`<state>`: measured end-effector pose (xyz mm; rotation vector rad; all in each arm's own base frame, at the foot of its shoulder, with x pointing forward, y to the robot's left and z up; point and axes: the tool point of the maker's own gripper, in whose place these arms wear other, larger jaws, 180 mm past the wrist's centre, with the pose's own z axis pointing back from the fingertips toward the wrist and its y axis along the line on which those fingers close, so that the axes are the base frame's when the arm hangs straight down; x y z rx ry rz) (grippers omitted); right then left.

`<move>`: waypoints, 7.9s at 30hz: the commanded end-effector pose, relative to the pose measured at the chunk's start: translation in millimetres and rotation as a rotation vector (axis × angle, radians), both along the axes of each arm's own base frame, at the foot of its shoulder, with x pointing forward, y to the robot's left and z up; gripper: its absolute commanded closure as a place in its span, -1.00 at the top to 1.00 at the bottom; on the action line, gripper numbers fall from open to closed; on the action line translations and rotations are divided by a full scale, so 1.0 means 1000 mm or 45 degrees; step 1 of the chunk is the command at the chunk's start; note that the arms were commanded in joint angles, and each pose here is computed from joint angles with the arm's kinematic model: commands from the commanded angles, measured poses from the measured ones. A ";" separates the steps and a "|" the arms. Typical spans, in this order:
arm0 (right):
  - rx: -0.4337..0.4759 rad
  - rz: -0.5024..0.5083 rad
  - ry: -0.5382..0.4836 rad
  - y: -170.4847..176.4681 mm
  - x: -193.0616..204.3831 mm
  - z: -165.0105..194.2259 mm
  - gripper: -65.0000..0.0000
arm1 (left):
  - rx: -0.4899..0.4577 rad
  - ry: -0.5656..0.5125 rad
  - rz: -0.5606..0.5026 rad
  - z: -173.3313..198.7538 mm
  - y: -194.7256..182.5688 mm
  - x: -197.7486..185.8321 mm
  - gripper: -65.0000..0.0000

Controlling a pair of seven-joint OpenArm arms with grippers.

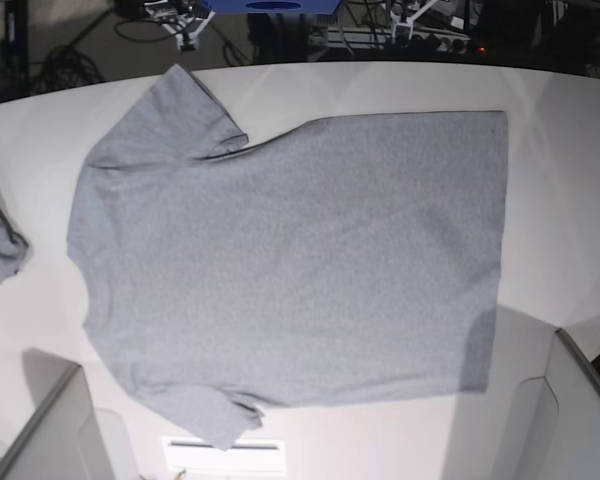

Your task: Fold the T-shirt properly

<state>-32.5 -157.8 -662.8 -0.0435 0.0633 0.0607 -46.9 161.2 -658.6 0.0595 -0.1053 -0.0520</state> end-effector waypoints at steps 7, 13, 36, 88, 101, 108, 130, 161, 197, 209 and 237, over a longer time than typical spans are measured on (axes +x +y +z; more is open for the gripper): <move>-0.006 0.002 -0.066 -0.001 0.008 0.000 -1.00 | 0.001 -0.107 -0.011 0.004 -0.001 0.019 -1.00; 0.003 0.004 -0.123 0.001 0.010 0.000 -1.00 | 0.007 -0.111 -0.003 0.005 0.002 0.019 -1.00; -0.049 0.038 -0.100 -0.028 -0.078 0.033 -1.00 | 0.046 -0.149 -0.073 0.047 0.030 -0.053 -1.00; 0.025 -0.437 -0.908 -0.129 0.221 0.283 -0.65 | 0.300 -1.312 0.385 0.342 0.145 0.121 -0.56; 0.218 -0.421 -0.727 -0.123 0.222 0.239 0.20 | -0.116 -1.271 0.475 0.341 0.144 0.150 0.31; 0.255 -0.422 -0.680 -0.116 0.216 0.227 0.20 | -0.048 -1.286 0.499 0.352 0.168 0.147 0.15; 0.375 -0.226 -0.601 -0.066 0.203 0.210 -0.57 | -0.112 -1.206 0.611 0.313 0.176 0.134 0.15; 0.349 -0.211 -0.581 -0.074 0.200 0.210 -1.00 | -0.446 -1.043 0.718 0.226 0.116 0.175 0.15; 0.293 -0.306 -0.503 -0.093 0.154 0.203 -1.00 | -0.388 -1.002 0.519 0.262 0.114 0.171 -1.00; 0.185 -0.216 -0.614 -0.101 0.168 0.238 -1.00 | -0.390 -0.987 0.508 0.262 0.111 0.167 -1.00; 0.152 -0.013 -0.697 -0.087 0.241 0.283 -1.00 | -0.379 -1.067 0.283 0.317 0.088 0.203 -1.00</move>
